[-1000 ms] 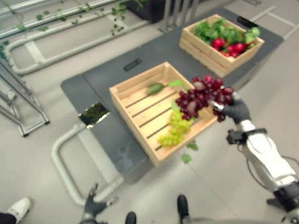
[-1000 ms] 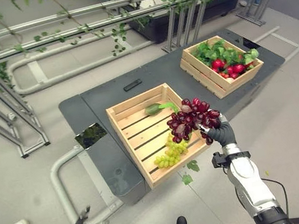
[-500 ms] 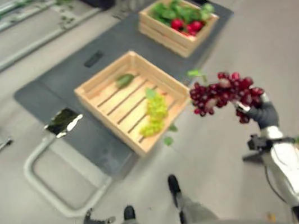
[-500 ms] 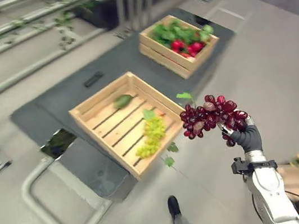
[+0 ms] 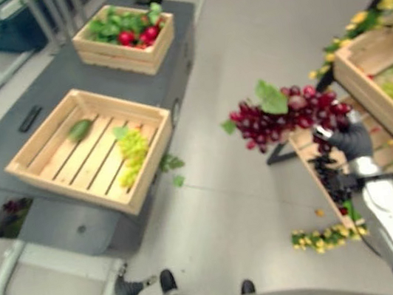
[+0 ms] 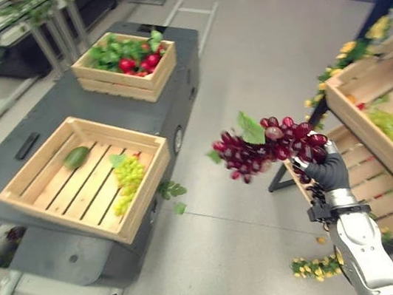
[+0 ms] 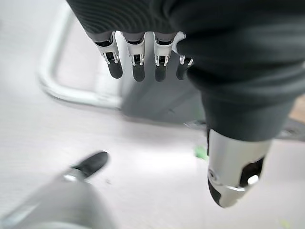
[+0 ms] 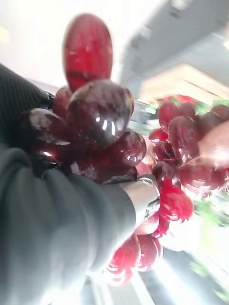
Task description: Pick up the fruits from the basket on one side to the basket on the other side
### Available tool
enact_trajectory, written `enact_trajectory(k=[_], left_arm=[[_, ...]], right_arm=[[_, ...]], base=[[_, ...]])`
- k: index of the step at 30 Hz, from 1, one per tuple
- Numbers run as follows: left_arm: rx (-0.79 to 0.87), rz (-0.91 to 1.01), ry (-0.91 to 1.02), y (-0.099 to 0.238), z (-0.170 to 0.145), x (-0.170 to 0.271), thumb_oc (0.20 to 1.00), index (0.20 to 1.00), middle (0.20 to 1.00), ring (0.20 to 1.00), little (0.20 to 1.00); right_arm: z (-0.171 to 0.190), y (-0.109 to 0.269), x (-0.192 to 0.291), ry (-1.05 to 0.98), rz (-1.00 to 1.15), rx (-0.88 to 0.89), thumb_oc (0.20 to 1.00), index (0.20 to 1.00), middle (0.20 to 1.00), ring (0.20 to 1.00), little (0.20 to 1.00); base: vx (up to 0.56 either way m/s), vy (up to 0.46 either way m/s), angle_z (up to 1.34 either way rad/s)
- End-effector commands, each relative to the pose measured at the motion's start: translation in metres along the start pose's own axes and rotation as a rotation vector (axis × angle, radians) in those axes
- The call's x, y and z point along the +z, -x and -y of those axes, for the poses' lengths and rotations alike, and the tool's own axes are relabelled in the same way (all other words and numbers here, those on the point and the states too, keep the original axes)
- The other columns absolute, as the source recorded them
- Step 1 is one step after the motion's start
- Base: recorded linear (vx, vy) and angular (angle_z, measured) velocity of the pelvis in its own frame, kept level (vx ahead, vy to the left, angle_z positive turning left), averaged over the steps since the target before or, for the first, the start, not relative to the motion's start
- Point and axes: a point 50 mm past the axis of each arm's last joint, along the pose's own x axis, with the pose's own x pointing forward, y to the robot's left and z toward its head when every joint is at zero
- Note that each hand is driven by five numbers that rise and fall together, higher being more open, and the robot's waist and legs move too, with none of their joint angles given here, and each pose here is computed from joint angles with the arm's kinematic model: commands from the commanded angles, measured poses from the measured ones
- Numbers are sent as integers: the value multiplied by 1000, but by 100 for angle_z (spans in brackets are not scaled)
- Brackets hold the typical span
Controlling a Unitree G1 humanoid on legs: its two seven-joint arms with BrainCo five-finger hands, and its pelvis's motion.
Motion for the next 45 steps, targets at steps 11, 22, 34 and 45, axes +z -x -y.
enact_trajectory(k=[11,22,34,45], left_arm=[[-28,-129,49,-2,22,-11,1000,1000,1000,1000,1000],[-71,-181,-4,-1,21,-21,1000,1000,1000,1000,1000],[-55,-107,-17,-12,14,1,1000,1000,1000,1000,1000],[-169,-166,-63,1,35,-16,1000,1000,1000,1000,1000]], right_arm=[[20,-25,62,19,328,-21,200,200,200,200,200],[22,-23,66,-17,349,-48,200,200,200,200,200],[24,-37,87,-41,437,-77,200,200,200,200,200],[65,-66,119,134,460,-134,200,200,200,200,200]], base=[[-114,-195,-29],[-2,19,-42],[34,28,-22],[69,0,-2]])
